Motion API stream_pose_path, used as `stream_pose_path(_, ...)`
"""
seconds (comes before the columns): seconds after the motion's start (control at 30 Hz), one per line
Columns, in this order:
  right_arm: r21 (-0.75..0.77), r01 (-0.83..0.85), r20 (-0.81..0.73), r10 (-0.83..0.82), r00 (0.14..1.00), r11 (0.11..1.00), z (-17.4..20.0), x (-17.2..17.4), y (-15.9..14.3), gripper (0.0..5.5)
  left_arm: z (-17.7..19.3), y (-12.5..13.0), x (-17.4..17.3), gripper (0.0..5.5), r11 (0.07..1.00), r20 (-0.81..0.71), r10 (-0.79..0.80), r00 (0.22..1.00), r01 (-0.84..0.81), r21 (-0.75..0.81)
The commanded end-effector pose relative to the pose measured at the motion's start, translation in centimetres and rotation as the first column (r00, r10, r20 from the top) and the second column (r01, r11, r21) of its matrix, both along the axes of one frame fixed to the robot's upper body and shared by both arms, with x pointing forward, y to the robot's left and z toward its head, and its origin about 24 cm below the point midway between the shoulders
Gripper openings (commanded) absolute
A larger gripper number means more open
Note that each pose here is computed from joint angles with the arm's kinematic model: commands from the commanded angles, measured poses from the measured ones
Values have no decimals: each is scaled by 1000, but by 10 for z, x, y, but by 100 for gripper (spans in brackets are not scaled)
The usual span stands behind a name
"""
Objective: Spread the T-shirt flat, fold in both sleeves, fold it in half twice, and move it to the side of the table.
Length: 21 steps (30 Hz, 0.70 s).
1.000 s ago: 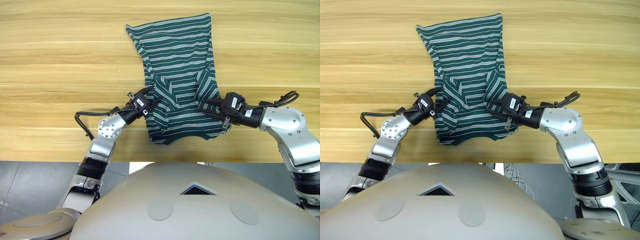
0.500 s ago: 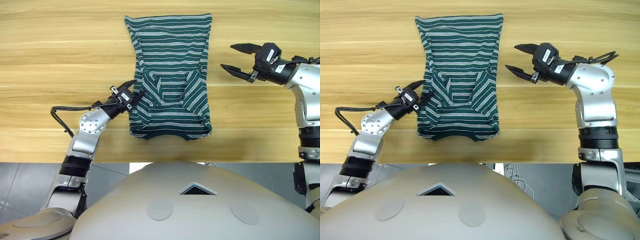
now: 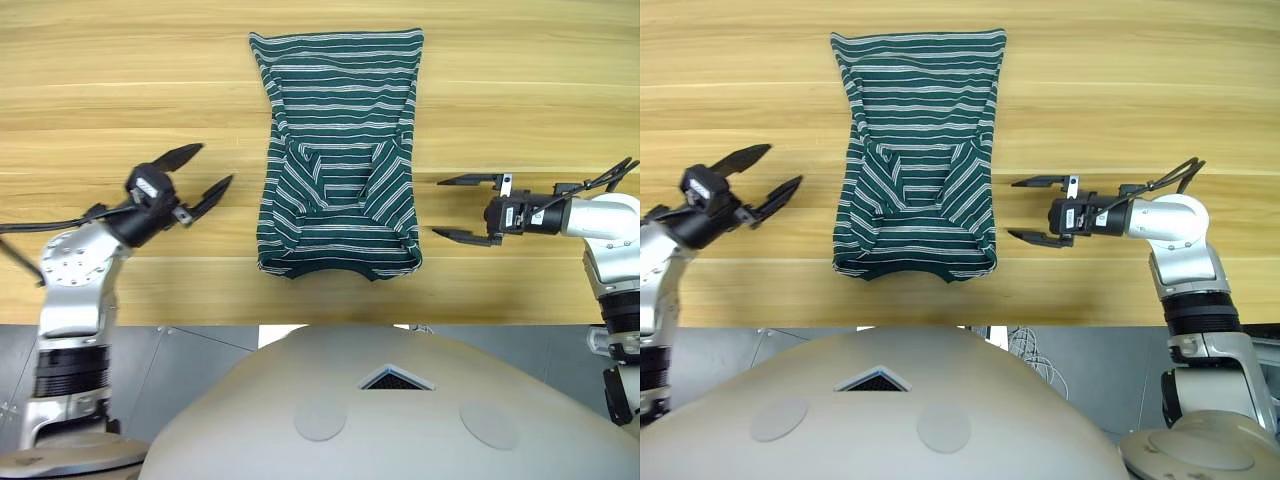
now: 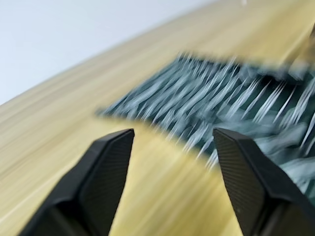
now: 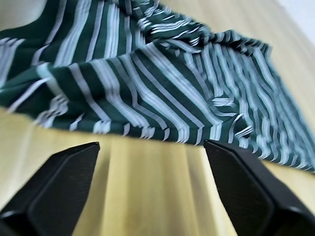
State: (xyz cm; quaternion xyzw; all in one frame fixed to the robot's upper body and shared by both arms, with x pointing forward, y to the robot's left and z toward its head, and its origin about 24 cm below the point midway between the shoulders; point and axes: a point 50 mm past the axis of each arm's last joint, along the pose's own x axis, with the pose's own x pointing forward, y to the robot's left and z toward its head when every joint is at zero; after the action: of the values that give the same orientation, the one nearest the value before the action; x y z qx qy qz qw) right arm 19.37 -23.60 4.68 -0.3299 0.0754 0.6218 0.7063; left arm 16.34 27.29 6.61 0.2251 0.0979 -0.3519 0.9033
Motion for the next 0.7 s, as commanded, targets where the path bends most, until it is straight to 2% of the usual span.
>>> stream_pose_path(0.03,-41,-66,12,66,998,997,1,-9,0,468,-6,29,-41,352,966,-163,-125,979,157,206)
stream_pose_path(0.1,-34,-104,7,104,995,994,0,-13,5,474,-14,20,-59,358,927,-215,-218,952,271,260)
stream_pose_path(0.17,-23,-115,1,115,993,993,-1,-15,8,474,-22,17,-62,358,898,-244,-257,935,324,299)
stream_pose_path(0.37,7,-139,-35,139,990,990,-19,-13,26,474,-42,-10,-41,358,866,-203,-360,911,407,290)
stream_pose_path(0.5,-24,-143,-23,142,990,989,-30,-8,34,474,-61,-21,-26,358,813,-209,-421,883,469,343)
stream_pose_path(0.7,-13,-134,16,134,991,991,-32,3,44,474,-73,-38,-22,358,756,-231,-523,820,572,317)
